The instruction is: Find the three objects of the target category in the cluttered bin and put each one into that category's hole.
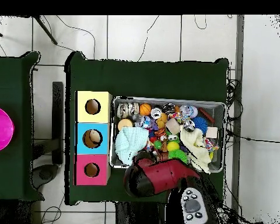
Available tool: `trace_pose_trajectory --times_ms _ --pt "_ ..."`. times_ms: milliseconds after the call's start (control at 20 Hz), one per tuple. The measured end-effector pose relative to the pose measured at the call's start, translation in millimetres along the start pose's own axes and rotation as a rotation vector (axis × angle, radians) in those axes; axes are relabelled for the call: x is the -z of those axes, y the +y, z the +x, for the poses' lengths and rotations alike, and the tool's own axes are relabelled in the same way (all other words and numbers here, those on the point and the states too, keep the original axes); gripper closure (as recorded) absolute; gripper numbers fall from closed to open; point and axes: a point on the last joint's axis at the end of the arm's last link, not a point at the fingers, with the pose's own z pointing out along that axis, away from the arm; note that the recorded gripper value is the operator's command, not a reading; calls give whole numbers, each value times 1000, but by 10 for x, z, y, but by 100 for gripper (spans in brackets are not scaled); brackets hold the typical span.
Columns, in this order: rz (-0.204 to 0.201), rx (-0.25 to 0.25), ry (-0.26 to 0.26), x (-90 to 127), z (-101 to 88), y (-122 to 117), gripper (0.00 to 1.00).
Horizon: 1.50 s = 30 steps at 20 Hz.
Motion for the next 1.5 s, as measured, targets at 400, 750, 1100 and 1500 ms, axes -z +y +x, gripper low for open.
trace_pose_trajectory --times_ms 400,750,1100,1500 --pt "4 363 -87 -14 -254 451 0" --pt "6 549 -182 -37 -528 637 0" --pt "5 617 -281 -70 -745 507 0" --pt "-40 477 -279 -279 -646 -128 0"
